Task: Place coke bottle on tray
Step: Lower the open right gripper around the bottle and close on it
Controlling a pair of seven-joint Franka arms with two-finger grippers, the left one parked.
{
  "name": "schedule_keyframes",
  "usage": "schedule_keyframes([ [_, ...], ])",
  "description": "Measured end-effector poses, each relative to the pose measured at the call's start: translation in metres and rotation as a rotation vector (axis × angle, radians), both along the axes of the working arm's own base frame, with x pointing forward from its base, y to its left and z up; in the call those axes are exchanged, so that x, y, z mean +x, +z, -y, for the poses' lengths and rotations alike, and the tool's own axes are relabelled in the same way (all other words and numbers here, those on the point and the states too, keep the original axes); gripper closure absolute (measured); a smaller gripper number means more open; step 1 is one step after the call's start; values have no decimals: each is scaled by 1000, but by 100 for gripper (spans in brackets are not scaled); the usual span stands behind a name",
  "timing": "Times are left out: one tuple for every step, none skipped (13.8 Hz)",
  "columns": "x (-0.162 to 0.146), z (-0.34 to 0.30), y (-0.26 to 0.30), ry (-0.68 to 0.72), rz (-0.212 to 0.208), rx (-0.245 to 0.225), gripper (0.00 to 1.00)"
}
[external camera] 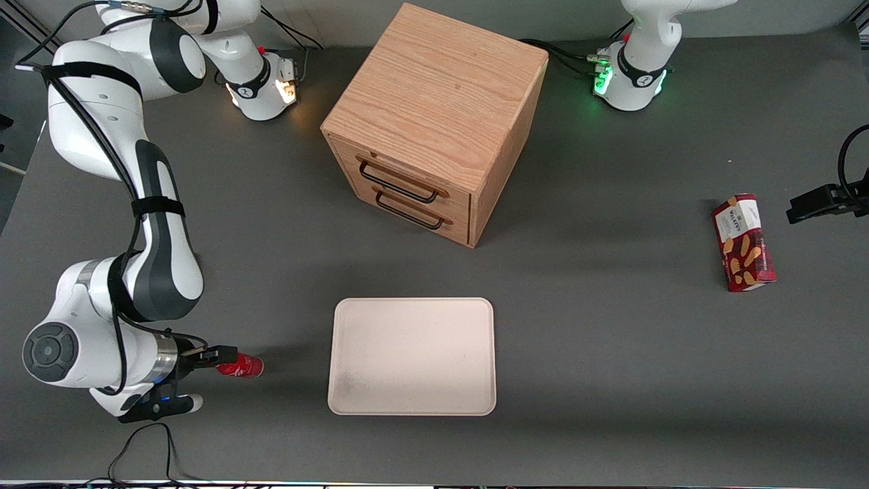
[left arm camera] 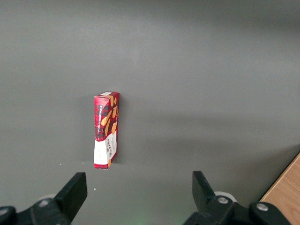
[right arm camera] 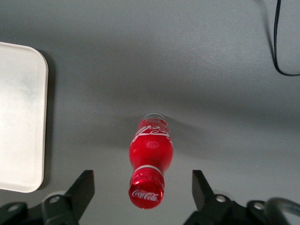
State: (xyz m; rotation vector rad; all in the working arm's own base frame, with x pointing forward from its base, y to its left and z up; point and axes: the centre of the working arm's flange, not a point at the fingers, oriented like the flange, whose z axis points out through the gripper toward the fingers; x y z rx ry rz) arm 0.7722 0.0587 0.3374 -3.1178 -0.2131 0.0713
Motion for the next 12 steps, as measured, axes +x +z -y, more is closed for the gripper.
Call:
schedule_keyframes([
  [0,0,-1,0,-1,-1,8],
  [0,0,-2,1,-4,-2,18],
  [-1,0,-4,1,-7,-4,29],
  [-1,1,-6,2,-10,-8,39],
  [-1,1,-7,3,-11,-12,52],
  [-1,1,-8,4,-12,-15,62],
  [-1,1,-8,5,-12,-17,69],
  [-1,1,-8,5,-12,-17,69],
  [-1,1,-8,5,-12,-17,69],
  [-1,1,-8,5,-12,-17,69],
  [-1,1,-8,5,-12,-17,69],
  [-1,1,-8,5,-13,-17,69],
])
